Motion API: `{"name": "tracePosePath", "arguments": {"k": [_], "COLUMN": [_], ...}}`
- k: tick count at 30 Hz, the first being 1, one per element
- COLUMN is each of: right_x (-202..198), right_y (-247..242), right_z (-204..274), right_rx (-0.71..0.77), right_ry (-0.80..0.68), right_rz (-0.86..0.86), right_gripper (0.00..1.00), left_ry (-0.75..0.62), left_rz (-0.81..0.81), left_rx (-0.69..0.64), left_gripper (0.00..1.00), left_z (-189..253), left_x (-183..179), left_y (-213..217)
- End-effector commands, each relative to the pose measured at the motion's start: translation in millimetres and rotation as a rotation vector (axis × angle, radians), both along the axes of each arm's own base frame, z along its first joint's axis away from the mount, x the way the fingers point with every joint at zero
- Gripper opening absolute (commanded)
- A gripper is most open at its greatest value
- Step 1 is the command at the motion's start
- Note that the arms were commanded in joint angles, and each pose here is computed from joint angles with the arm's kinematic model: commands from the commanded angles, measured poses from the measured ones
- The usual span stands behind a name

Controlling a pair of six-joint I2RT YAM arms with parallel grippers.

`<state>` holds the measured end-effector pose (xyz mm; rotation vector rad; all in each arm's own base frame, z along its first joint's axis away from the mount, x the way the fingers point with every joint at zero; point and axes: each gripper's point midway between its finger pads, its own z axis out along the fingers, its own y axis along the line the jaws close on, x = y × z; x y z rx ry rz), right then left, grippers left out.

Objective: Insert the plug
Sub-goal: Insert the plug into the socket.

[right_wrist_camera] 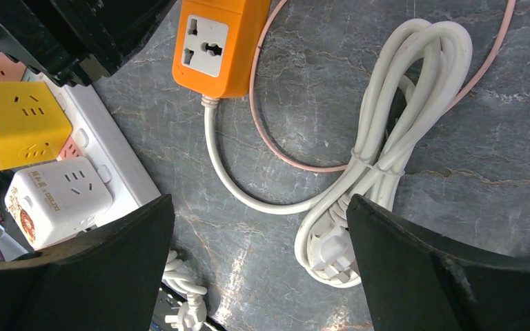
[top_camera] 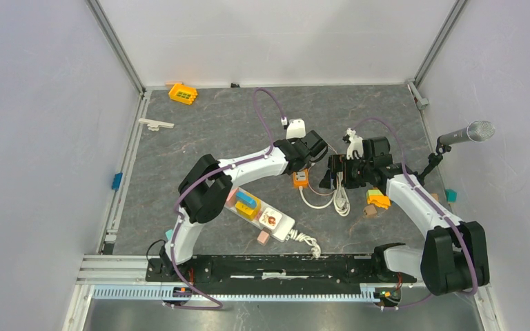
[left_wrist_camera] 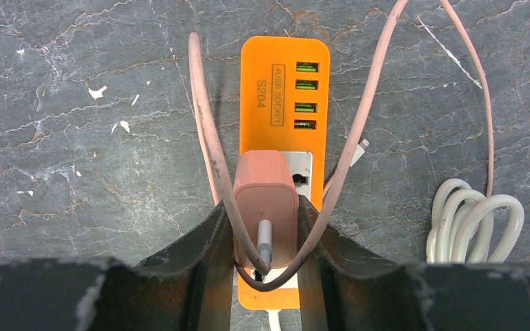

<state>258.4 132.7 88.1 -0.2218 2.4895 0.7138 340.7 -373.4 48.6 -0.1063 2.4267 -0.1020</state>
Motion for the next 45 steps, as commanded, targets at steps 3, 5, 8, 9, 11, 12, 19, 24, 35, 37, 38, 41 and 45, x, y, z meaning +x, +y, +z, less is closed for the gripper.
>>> {"name": "tracePosePath", "arguments": {"k": [3,5,8,9,11,12,19,24,35,37,38,41,45], "right_x": [14.6,16.2,16.6,17.0,16.2,16.5,17.7,21.0,26.6,28.4,29.0,31.9,37.6], "right_y": [0.6,0.8,0.8,0.4,0.6,0.2,0.2,-0.7,-0.1,0.0,0.2,0.3,-1.5], "right_z": [19.7,21.3,22.2,21.9,21.2,21.1,22.1,25.1,28.0,29.0,29.8,34.4,48.7], "right_rx": [0.02,0.02,0.023,0.022,0.022,0.021,0.015,0.006,0.008,0.008,0.009,0.01,0.002], "right_ry": [-0.077,-0.083,-0.085,-0.086,-0.082,-0.083,-0.083,-0.092,-0.097,-0.099,-0.1,-0.106,-0.126], "right_rz": [-0.028,-0.03,-0.036,-0.038,-0.037,-0.038,-0.032,-0.033,-0.035,-0.037,-0.036,-0.04,-0.042], "right_gripper": [0.98,0.98,0.98,0.98,0.98,0.98,0.98,0.98,0.98,0.98,0.98,0.98,0.98], "left_ry": [0.533,0.529,0.548,0.559,0.574,0.585,0.629,0.627,0.527,0.489,0.471,0.41,0.324], "left_rz": [-0.087,-0.094,-0.107,-0.115,-0.126,-0.128,-0.128,-0.128,-0.161,-0.166,-0.17,-0.166,-0.165], "left_rx": [0.257,0.26,0.266,0.267,0.267,0.281,0.327,0.323,0.305,0.291,0.286,0.261,0.207], "left_gripper": [0.15,0.15,0.15,0.15,0.12,0.1,0.02,0.05,0.32,0.43,0.47,0.58,0.75], "left_z": [-137.0,-136.1,-141.0,-143.3,-146.6,-148.0,-153.4,-153.5,-128.6,-115.6,-109.5,-87.9,-55.8], "left_x": [-129.4,-128.6,-131.4,-133.0,-134.5,-135.4,-140.0,-139.1,-119.5,-111.3,-108.0,-96.3,-80.5], "left_y": [54.0,53.8,53.4,52.8,50.5,51.7,53.9,52.5,44.3,40.0,38.3,32.4,20.0]}}
